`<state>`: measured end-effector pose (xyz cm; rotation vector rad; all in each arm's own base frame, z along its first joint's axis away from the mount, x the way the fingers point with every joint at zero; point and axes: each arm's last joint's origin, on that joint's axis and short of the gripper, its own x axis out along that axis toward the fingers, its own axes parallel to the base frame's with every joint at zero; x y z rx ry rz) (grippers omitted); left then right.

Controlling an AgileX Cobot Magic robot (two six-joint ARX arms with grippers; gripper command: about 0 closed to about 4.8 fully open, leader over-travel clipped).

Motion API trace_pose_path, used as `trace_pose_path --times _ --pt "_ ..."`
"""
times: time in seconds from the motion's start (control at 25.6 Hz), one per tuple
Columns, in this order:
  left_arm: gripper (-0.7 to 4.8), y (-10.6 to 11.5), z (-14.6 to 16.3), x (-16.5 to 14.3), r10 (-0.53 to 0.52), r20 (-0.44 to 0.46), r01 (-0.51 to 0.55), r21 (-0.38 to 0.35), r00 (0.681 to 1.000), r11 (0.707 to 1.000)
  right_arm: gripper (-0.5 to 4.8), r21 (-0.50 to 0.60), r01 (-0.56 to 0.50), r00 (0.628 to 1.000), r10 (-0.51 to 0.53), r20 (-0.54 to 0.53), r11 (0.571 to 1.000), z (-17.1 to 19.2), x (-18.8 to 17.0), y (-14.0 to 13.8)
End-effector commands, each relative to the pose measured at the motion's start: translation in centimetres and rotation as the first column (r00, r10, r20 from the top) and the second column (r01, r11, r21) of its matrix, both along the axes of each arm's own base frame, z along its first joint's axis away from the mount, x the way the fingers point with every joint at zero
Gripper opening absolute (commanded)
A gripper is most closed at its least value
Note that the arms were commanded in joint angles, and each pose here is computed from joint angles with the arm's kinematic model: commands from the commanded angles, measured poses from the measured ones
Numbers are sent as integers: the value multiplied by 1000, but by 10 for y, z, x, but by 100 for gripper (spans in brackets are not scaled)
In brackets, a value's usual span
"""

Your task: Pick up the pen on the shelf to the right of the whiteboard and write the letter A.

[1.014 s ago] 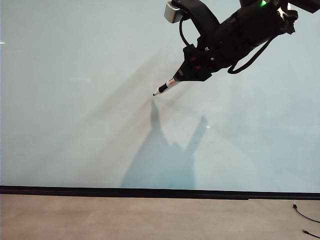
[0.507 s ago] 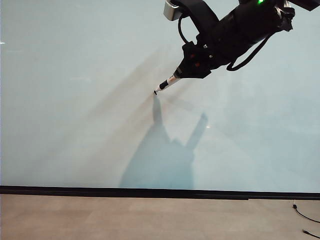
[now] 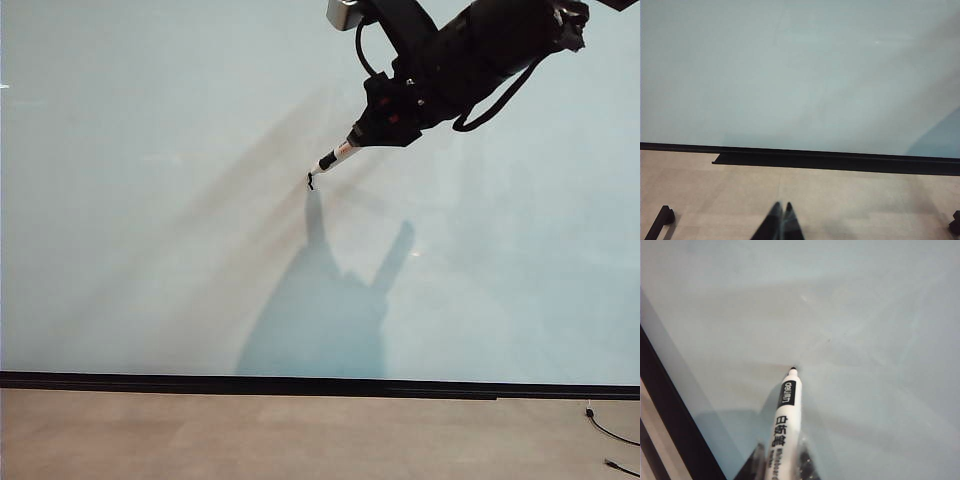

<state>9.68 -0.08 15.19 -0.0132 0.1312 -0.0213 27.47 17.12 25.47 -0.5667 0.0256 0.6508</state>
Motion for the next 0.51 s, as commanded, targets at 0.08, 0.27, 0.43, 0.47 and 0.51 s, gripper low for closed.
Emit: trace_pose_path --times 0.08,0.27,0.43,0.47,0.51 --pt "-4 0 1 0 -3 8 3 4 1000 1000 -4 13 46 997 -47 60 999 12 -1 -4" --pt "-5 0 1 0 -3 8 3 4 1000 1000 -4 23 65 994 -67 84 998 20 -4 -7" --pt "-5 0 1 0 -3 8 3 4 1000 1000 -4 29 71 992 -74 105 997 26 -6 -9" --pt "-4 0 1 0 -3 8 3 4 1000 1000 -4 30 74 991 -77 108 997 27 -7 -10" --pt "-4 0 1 0 -3 8 3 4 1000 1000 -4 31 74 991 -77 111 997 28 -7 -10"
